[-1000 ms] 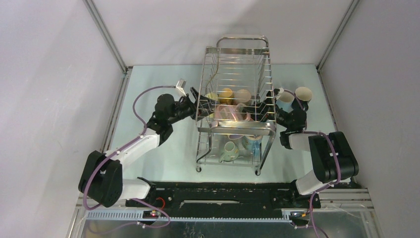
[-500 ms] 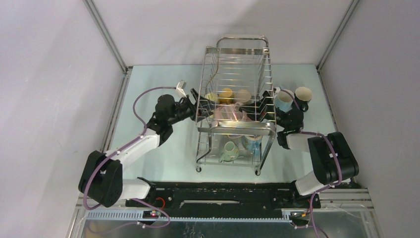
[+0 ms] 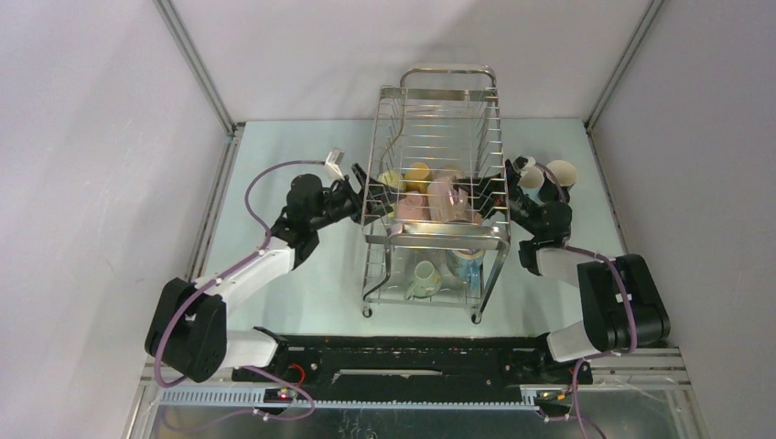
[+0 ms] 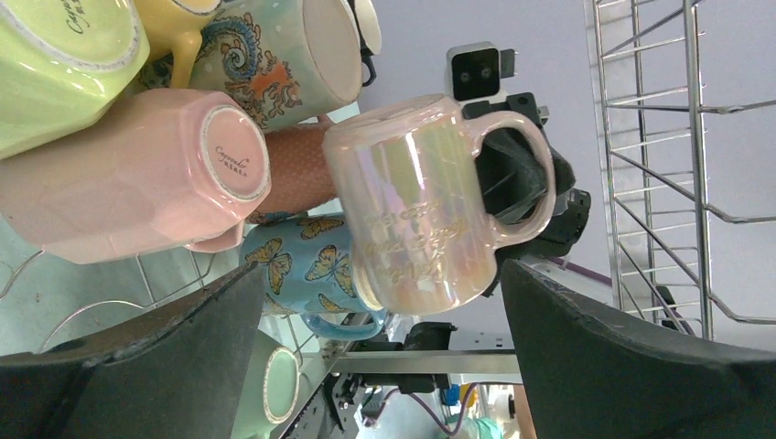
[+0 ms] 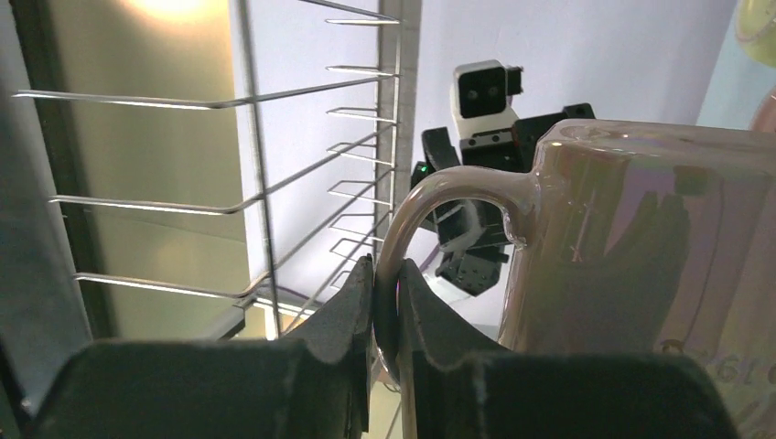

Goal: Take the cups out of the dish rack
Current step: Adjust the cup.

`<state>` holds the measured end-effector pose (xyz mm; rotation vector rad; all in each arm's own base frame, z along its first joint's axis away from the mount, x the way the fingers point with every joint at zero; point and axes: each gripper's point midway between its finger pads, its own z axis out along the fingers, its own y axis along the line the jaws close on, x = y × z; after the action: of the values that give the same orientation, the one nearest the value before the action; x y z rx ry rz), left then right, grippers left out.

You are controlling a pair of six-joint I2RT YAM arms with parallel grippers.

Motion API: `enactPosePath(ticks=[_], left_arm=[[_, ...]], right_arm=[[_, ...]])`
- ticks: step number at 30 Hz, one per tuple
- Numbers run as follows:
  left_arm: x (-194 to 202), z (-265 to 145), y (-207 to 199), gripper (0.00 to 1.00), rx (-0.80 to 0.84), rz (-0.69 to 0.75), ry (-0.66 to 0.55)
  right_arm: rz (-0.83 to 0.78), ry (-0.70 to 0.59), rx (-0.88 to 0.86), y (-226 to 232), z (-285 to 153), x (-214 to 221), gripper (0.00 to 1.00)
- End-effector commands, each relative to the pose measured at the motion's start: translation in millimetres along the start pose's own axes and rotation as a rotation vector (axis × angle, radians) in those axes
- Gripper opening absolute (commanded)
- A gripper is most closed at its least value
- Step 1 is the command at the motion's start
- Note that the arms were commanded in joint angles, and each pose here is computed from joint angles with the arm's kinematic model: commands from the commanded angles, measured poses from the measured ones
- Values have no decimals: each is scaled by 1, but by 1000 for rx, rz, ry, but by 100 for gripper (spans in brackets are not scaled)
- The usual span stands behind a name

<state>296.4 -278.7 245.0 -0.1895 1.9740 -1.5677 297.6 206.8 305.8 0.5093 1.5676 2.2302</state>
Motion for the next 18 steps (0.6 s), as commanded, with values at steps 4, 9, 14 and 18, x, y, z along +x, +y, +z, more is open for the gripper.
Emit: enactPosePath(ticks=[4,9,14,18], left_arm=[[0,-9,-6,100,29,48,-7],[-1,-11,-8,100,29,55,-11],[-3,-14,-10,100,26,67,-17],[-4,-16,-11,100,27,72,-21]], right_arm=[[-76,-44,-169,60,-7,2,0],[-75,-81,-140,59,-12,-3,0],[-99,-127,-96,59,-20,-9,0],[-102,-160,-83,62,-28,-14,0]])
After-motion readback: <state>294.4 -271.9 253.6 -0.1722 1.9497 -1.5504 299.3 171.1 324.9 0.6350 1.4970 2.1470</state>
